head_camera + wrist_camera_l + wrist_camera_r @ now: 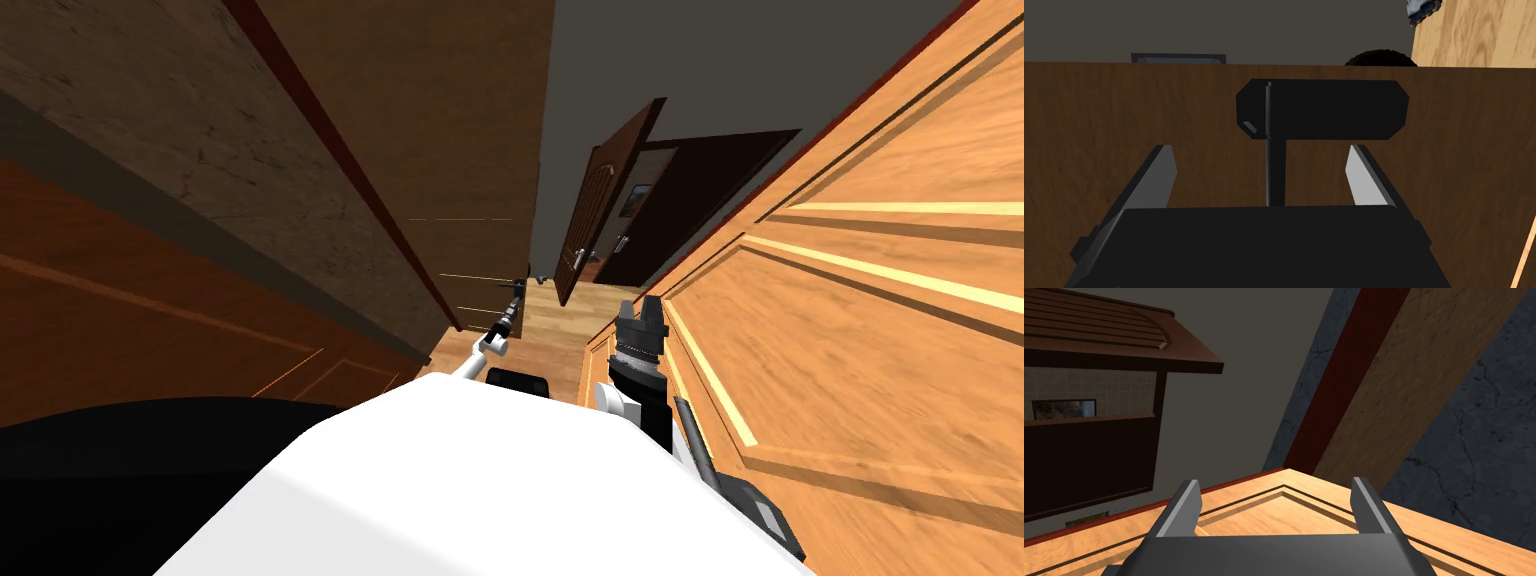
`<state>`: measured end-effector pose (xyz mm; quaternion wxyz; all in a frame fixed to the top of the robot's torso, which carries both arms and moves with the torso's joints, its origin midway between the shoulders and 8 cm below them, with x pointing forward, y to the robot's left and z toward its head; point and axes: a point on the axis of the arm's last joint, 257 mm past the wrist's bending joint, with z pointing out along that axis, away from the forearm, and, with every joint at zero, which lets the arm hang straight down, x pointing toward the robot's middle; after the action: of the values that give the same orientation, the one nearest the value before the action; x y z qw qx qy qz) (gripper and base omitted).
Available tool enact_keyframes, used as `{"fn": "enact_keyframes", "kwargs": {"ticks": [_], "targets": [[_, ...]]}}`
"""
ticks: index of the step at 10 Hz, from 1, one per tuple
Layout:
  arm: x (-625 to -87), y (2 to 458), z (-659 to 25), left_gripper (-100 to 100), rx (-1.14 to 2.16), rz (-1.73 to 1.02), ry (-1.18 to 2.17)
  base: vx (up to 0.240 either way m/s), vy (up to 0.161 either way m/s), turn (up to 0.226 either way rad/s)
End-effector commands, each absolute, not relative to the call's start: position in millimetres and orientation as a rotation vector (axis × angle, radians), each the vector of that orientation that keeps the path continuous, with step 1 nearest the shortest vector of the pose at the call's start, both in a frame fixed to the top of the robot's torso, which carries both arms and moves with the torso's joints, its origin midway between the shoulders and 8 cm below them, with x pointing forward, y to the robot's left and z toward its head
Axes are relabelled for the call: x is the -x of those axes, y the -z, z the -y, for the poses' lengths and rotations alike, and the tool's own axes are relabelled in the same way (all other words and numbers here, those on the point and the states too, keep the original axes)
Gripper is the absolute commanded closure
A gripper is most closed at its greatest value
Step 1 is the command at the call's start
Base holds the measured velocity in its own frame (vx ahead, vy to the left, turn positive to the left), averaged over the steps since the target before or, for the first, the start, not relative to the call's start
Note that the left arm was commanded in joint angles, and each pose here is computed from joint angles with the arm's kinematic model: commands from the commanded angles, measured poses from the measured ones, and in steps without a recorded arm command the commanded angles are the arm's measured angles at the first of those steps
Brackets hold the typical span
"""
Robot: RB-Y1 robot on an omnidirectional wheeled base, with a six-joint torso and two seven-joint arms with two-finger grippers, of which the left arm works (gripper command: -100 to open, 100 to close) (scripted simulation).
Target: Pull the door open
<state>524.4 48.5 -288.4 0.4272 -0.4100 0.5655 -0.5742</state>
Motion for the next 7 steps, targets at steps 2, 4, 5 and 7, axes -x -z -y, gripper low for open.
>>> {"fn": "enact_keyframes", "kwargs": {"ticks": [2, 4, 5, 7], "targets": [[-531.3, 288.1, -56.8, -100, 1.023, -1.402, 1.428, -0.039, 0.046, -0.257], [-535.2, 287.7, -61.4, -100, 1.023, -1.395, 1.424, -0.035, 0.034, -0.187], [-537.3, 287.7, -63.8, -100, 1.024, -1.392, 1.422, -0.030, 0.024, -0.200], [-541.7, 287.5, -68.8, -100, 1.028, -1.384, 1.417, -0.027, 0.025, -0.149]]}}
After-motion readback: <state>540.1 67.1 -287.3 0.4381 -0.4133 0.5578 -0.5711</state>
